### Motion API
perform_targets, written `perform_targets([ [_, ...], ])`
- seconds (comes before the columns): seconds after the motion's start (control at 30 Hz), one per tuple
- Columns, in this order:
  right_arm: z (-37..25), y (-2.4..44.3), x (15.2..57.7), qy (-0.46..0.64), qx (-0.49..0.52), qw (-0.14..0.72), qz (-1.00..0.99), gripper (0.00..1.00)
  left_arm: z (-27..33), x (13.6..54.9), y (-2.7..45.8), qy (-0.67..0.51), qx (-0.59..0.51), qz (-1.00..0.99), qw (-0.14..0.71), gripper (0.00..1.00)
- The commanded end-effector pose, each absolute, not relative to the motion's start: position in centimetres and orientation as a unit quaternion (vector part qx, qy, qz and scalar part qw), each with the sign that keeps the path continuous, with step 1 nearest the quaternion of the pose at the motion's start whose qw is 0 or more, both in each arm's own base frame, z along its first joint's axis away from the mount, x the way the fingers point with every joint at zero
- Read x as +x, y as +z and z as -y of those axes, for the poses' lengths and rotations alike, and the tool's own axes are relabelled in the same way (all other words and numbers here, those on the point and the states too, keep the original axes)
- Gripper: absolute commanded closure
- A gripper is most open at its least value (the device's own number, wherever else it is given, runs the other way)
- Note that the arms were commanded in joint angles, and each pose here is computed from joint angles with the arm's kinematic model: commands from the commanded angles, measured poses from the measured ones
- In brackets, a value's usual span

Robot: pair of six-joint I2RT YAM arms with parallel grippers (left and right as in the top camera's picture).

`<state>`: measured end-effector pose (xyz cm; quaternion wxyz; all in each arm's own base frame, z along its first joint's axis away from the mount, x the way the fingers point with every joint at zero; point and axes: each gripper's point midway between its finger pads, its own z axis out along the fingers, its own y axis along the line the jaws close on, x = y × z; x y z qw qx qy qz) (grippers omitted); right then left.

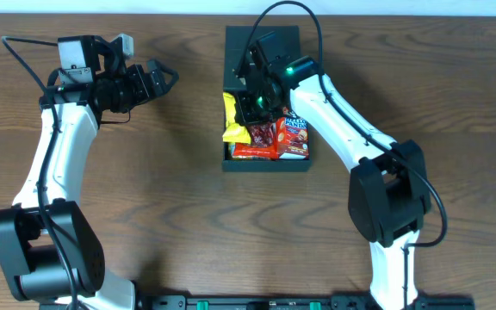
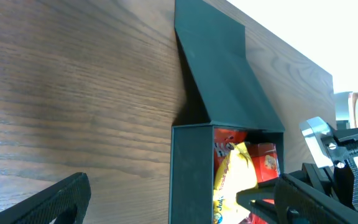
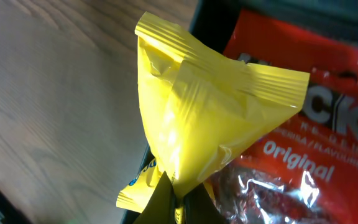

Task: Pack container
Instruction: 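Press the yellow bag down into the box with the right gripper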

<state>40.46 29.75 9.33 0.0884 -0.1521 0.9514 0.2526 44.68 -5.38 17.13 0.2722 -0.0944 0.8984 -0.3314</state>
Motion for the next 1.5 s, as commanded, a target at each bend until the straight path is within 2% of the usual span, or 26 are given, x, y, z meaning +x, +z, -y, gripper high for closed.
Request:
perform_targets([
  [0.0,-29.9,7.7,40.6,0.245,-0.171,0.082,-0.951,0.98,5.0,44.8,17.1,-0.325,-0.091,-0.900,0.276,0.05],
  [0.53,-28.6,3.1,42.5,0.192,-0.082,0.075,-0.975,0.98,5.1,44.4,16.8,-0.329,-0.105,-0.901,0.261,0.05],
  [0.83,-28.1,1.2,42.5,0.173,-0.078,0.065,-0.980,0.98,5.1,44.4,16.8,-0.330,-0.108,-0.901,0.260,0.05],
  [1.0,-28.6,1.8,42.7,0.191,-0.087,0.069,-0.975,0.98,5.1,44.2,16.7,-0.330,-0.110,-0.902,0.256,0.05],
  [1.07,-29.1,2.7,42.9,0.209,-0.089,0.070,-0.971,0.88,5.1,44.2,16.7,-0.330,-0.110,-0.902,0.255,0.05],
  [1.2,-29.4,5.3,44.1,0.238,-0.087,0.090,-0.963,0.87,5.1,44.2,16.7,-0.330,-0.110,-0.902,0.255,0.05],
  [1.23,-29.2,6.2,44.6,0.241,-0.086,0.099,-0.962,0.81,5.1,44.2,16.7,-0.329,-0.110,-0.902,0.255,0.05],
  [1.27,-29.0,7.2,45.1,0.243,-0.090,0.109,-0.960,0.70,5.1,44.2,16.7,-0.329,-0.110,-0.902,0.255,0.05],
  [1.4,-28.8,10.8,45.9,0.257,-0.127,0.141,-0.948,0.45,5.1,44.2,16.7,-0.329,-0.110,-0.902,0.256,0.05],
  [1.47,-28.5,12.2,45.9,0.258,-0.136,0.149,-0.945,0.42,5.0,44.2,16.7,-0.328,-0.111,-0.903,0.256,0.05],
])
